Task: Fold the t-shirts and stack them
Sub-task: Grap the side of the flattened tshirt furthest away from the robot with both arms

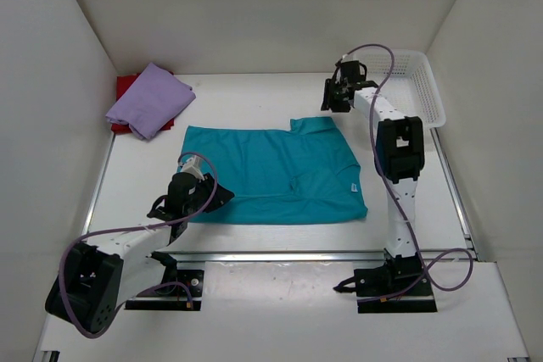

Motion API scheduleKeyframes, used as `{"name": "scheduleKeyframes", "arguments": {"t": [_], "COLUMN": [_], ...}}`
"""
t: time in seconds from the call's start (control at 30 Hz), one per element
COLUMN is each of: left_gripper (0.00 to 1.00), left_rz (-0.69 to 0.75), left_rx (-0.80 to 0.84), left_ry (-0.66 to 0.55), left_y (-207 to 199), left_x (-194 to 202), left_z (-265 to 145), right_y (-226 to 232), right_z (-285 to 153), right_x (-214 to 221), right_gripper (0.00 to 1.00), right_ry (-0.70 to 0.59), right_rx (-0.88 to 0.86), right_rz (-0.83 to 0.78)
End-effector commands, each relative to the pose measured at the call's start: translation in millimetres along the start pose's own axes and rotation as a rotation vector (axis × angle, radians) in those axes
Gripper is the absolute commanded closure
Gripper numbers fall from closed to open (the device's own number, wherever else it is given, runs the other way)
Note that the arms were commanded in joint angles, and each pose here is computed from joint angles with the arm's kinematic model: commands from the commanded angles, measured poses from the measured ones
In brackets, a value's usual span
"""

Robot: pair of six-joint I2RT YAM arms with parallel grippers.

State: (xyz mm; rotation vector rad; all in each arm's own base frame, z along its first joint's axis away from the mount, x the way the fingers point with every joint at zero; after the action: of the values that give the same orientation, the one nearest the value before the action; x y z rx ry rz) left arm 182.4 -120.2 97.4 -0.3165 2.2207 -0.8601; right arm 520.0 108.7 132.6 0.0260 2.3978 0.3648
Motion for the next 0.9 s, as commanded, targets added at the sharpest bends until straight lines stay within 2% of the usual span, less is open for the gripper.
{"name": "scheduleKeyframes", "arguments": {"t": [0.0, 0.2, 0.27, 0.3, 0.4, 0.43, 0.47, 0.5, 0.53, 0.63, 0.7, 0.8, 0.87], "left_gripper": [0.66, 0.66, 0.66, 0.65, 0.66, 0.66, 0.65, 0.66, 0.65, 0.66, 0.66, 0.66, 0.66], "left_rz": [0.007, 0.009, 0.000, 0.004, 0.000, 0.000, 0.001, 0.002, 0.001, 0.000, -0.004, -0.015, -0.022], "left_rx": [0.029, 0.038, 0.031, 0.030, 0.021, 0.024, 0.023, 0.027, 0.027, 0.027, 0.029, 0.034, 0.038], "left_ry": [-0.041, -0.031, -0.028, -0.034, -0.036, -0.050, -0.047, -0.056, -0.047, -0.047, -0.065, -0.099, -0.111], "left_y": [-7.5, -8.2, -7.1, -7.7, -5.4, -6.5, -5.8, -7.3, -7.8, -8.8, -9.9, -11.2, -12.1], "left_x": [-9.9, -8.0, -7.9, -8.4, -8.3, -11.2, -10.0, -12.7, -11.3, -13.3, -17.5, -24.0, -26.1], "left_z": [1.4, 3.7, 4.6, 4.4, 2.9, 2.5, 2.6, 2.7, 3.5, 4.4, 3.4, 0.5, -0.3], "right_y": [4.0, 8.5, 9.9, 8.3, 17.4, 19.4, 23.0, 26.6, 28.4, 42.6, 57.0, 64.7, 61.7], "right_z": [11.7, 10.2, 8.6, 8.6, -0.5, -3.5, -6.6, -12.1, -12.6, -30.7, -57.9, -83.6, -89.3], "right_x": [18.9, 26.5, 24.0, 26.4, 20.5, 18.5, 15.3, 8.4, 10.7, -6.6, -20.6, -18.3, -10.2], "right_gripper": [0.58, 0.57, 0.77, 0.81, 0.80, 0.85, 0.98, 1.00, 1.00, 1.00, 1.00, 1.00, 0.92], "right_ry": [0.098, 0.124, 0.130, 0.143, 0.131, 0.123, 0.112, 0.084, 0.092, 0.000, -0.101, -0.205, -0.221], "right_rx": [0.061, 0.048, 0.014, 0.014, -0.006, -0.007, -0.023, -0.033, -0.052, -0.110, -0.119, -0.123, -0.122], "right_rz": [-0.043, -0.056, -0.041, -0.030, -0.046, -0.058, -0.050, -0.055, -0.040, -0.064, -0.090, -0.102, -0.095]}}
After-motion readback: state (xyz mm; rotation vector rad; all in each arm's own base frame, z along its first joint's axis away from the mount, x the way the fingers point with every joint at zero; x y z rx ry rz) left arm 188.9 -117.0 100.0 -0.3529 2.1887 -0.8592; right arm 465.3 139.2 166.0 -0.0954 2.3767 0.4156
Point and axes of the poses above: each gripper's point midway between its finger pads, its own z axis out along the fingers, its own y axis along the line the jaws close on, x = y × z, the point moved 9 cm from there along -z, back along the fingers
